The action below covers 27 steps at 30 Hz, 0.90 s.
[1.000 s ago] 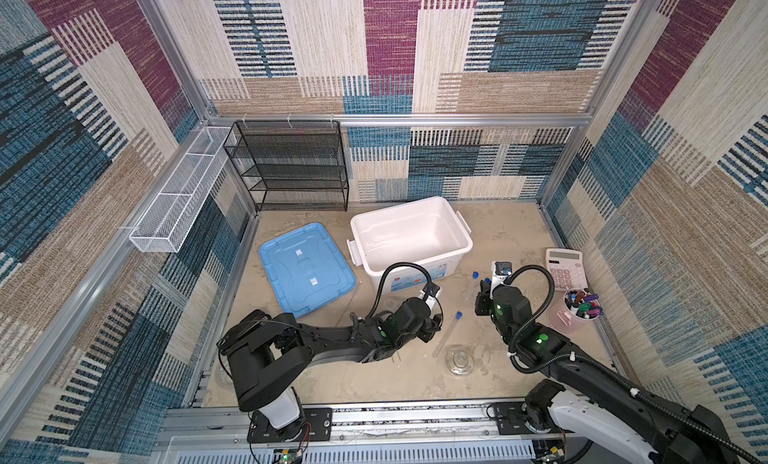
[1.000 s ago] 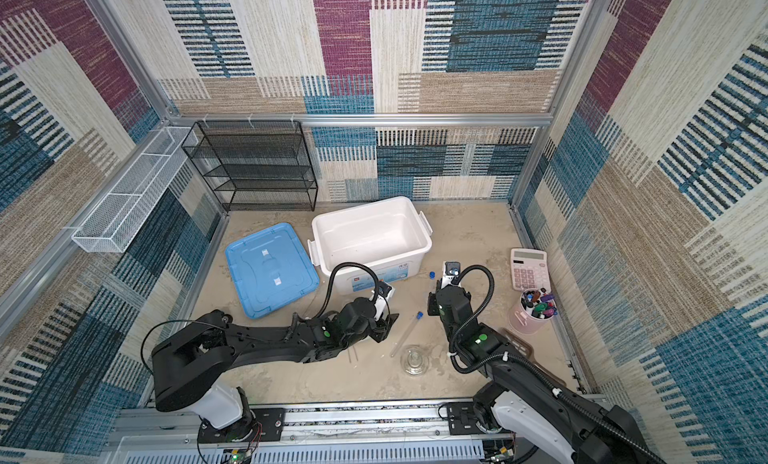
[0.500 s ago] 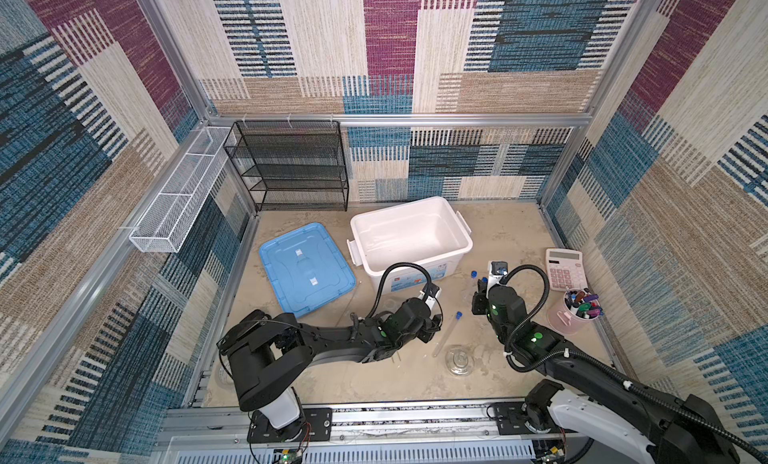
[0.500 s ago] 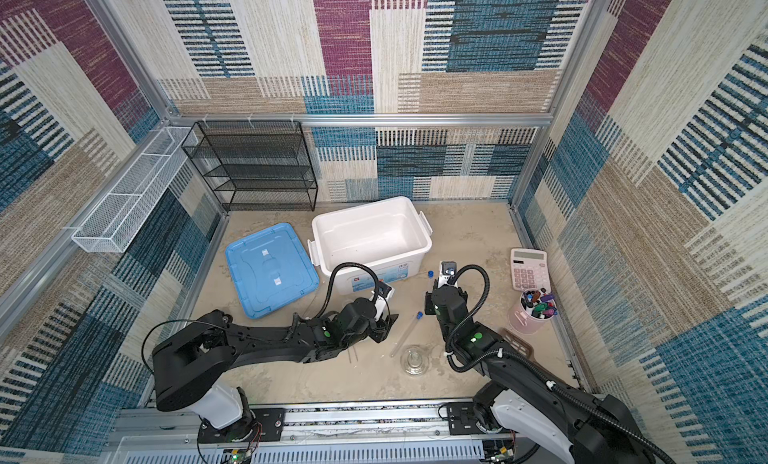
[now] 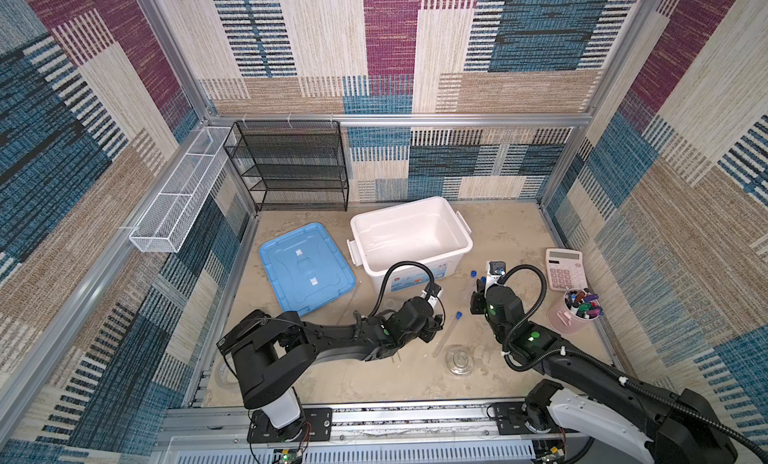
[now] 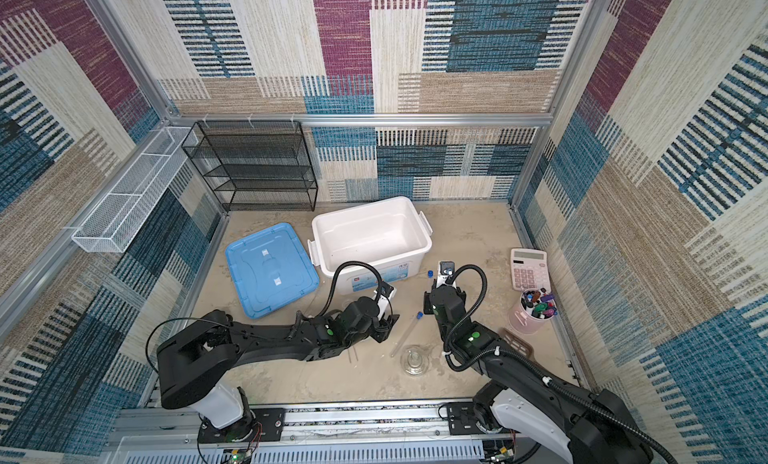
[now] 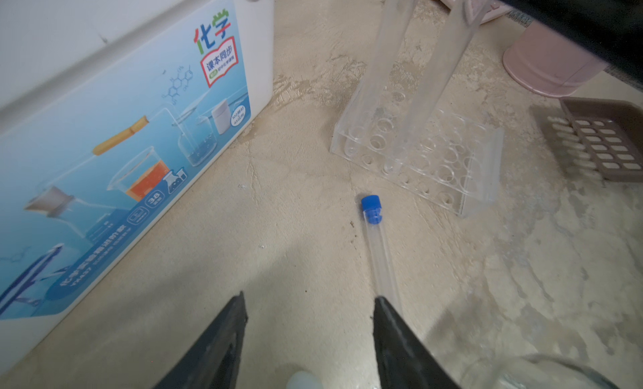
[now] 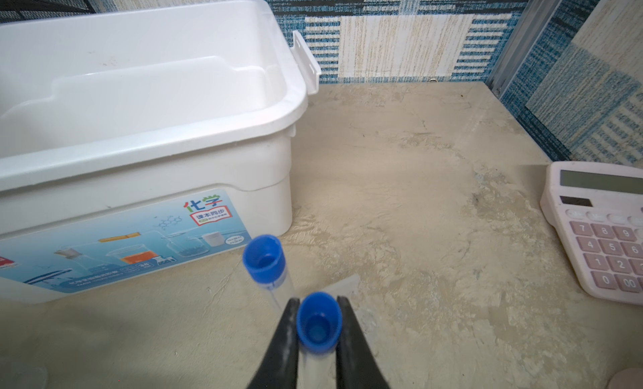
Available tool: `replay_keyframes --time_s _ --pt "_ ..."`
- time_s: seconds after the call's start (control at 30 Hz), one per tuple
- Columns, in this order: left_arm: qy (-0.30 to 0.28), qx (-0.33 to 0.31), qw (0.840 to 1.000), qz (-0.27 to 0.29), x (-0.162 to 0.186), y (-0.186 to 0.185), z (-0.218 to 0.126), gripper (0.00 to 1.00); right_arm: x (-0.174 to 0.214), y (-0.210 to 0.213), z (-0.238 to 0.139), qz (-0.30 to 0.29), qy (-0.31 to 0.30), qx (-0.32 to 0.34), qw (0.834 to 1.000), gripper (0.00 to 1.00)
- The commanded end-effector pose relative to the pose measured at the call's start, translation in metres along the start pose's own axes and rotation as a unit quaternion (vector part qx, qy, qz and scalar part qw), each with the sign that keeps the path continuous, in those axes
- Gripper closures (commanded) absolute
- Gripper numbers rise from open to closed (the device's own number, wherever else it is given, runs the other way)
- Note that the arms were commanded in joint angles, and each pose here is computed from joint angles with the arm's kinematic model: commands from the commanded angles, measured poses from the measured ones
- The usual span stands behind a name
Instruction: Organize the chemistry lab equipment
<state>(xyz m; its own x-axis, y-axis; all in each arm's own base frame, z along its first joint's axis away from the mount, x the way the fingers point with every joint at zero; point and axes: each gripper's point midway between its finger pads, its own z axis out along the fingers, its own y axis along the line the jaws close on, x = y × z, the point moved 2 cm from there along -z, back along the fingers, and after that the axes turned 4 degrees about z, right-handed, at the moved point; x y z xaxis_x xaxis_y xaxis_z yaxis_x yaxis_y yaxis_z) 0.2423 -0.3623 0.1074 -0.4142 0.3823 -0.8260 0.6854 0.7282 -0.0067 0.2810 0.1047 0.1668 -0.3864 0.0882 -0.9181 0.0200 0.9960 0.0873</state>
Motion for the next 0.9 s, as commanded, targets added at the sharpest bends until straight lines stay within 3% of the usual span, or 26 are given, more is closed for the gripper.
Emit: replay_keyframes --time_s 0.0,0.33,0.57,0.7,0.87 --pt "0.007 0.013 1.0 -0.005 0.001 -0.005 0.002 0.4 -0.006 0.002 0.0 0.003 -0.011 -0.003 1.0 0.8" --pt "0.02 0.03 0.999 0.002 0.003 -0.015 0.006 0.4 -0.008 0.004 -0.002 0.005 -0.01 -0.01 1.0 0.58" --pt "0.035 0.052 0.998 0.016 0.007 -0.025 0.009 0.46 -0.013 0.004 -0.008 0.018 -0.014 -0.019 1.0 0.46" --pt "0.049 0.071 0.996 0.024 0.011 -0.033 0.012 0.47 -0.016 0.003 -0.011 0.028 -0.017 -0.021 0.999 0.28" --pt "0.074 0.086 0.993 0.029 0.02 -0.038 0.013 0.48 -0.023 0.001 -0.017 0.04 -0.029 -0.027 0.998 0.19"
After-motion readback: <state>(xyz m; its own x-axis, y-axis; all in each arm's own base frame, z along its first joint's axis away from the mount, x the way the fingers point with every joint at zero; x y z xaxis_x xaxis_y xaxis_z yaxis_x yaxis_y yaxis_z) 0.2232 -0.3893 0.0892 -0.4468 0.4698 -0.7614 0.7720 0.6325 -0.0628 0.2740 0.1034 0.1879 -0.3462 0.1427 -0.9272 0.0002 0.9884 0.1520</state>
